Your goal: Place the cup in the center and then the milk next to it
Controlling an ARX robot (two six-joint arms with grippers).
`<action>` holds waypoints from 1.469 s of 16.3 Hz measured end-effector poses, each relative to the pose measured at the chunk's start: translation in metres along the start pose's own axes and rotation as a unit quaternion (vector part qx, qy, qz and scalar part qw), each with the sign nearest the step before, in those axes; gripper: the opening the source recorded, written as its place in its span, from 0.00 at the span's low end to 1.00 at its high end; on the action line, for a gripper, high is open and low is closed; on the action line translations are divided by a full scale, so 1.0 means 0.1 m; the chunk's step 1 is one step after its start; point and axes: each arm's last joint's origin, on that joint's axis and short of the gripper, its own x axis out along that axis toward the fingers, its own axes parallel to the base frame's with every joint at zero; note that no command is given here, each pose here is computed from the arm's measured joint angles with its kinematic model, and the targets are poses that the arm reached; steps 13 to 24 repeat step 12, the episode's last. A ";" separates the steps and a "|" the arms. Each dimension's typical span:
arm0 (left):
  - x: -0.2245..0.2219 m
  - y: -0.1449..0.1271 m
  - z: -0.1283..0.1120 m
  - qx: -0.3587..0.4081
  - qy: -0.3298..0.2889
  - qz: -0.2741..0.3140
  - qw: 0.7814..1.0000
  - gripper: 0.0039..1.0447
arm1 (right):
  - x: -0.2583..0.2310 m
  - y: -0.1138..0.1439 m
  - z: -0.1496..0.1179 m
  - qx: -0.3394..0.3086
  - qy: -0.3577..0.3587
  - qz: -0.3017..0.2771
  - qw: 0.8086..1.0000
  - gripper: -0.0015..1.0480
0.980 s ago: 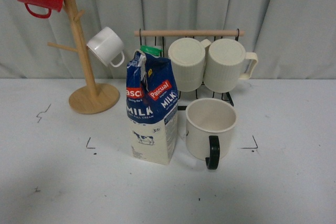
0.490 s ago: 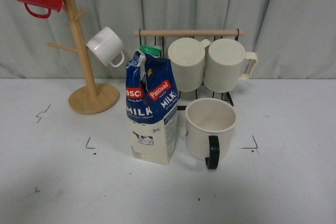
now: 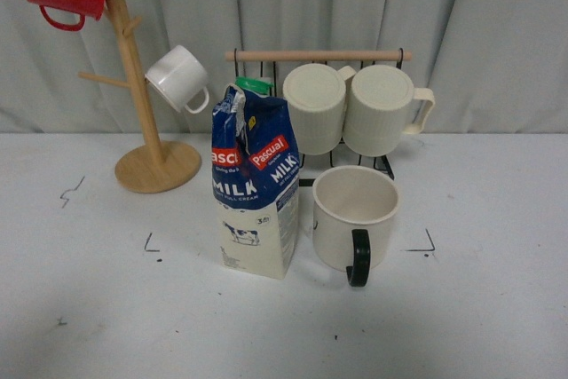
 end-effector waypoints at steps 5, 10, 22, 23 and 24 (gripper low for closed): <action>0.00 0.00 0.00 0.000 0.001 0.000 1.000 0.49 | 0.00 0.00 0.00 0.000 0.000 0.000 1.000 0.94; 0.00 0.00 0.00 0.000 0.001 0.000 1.000 0.94 | 0.00 0.00 0.00 0.000 0.000 0.000 1.000 0.94; 0.00 0.00 0.00 0.000 0.001 0.000 1.000 0.94 | 0.00 0.00 0.00 0.000 0.000 0.000 1.000 0.94; 0.00 0.00 0.00 0.000 0.001 0.000 1.000 0.94 | 0.00 0.00 0.00 0.000 0.000 0.000 1.000 0.94; 0.00 0.00 0.00 0.000 0.001 0.000 1.000 0.94 | 0.00 0.00 0.00 0.000 0.000 0.000 1.000 0.94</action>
